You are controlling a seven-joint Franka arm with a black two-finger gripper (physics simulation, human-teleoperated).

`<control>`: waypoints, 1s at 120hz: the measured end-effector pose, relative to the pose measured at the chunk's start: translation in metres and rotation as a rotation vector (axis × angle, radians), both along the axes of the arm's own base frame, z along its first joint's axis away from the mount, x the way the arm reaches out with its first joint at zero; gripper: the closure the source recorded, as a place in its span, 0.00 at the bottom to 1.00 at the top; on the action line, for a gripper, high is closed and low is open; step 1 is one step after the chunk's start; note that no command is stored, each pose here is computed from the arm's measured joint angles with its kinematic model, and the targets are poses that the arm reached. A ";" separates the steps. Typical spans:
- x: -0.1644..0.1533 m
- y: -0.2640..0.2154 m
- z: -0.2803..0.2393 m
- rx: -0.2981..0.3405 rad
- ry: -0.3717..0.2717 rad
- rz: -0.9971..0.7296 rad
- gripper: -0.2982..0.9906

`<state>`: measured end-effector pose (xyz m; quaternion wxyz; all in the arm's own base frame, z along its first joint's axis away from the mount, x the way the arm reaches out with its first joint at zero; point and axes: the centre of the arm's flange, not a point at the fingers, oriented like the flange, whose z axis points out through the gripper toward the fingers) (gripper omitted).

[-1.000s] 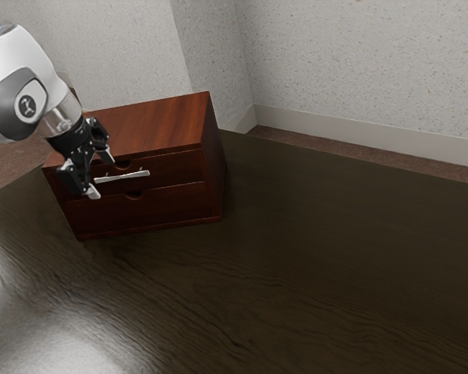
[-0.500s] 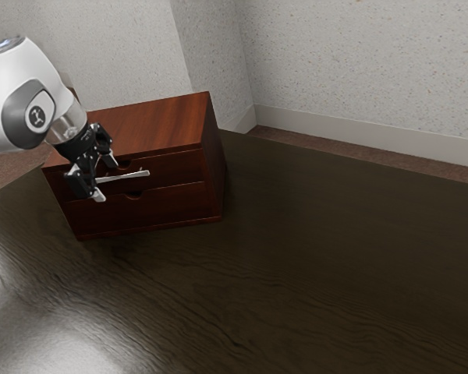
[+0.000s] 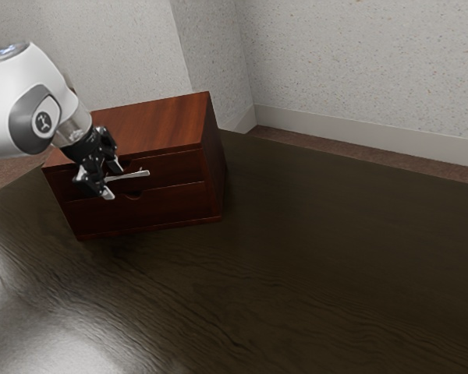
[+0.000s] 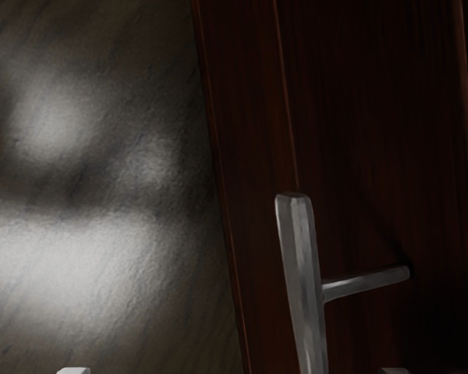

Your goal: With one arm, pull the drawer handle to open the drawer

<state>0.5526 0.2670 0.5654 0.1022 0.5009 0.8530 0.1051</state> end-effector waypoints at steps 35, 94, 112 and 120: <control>-0.001 -0.003 -0.009 -0.003 -0.003 0.000 0.44; -0.015 -0.019 -0.011 0.002 0.007 -0.002 0.48; -0.017 -0.022 -0.013 0.000 0.011 -0.003 0.50; -0.019 -0.024 -0.014 -0.002 0.014 -0.003 0.51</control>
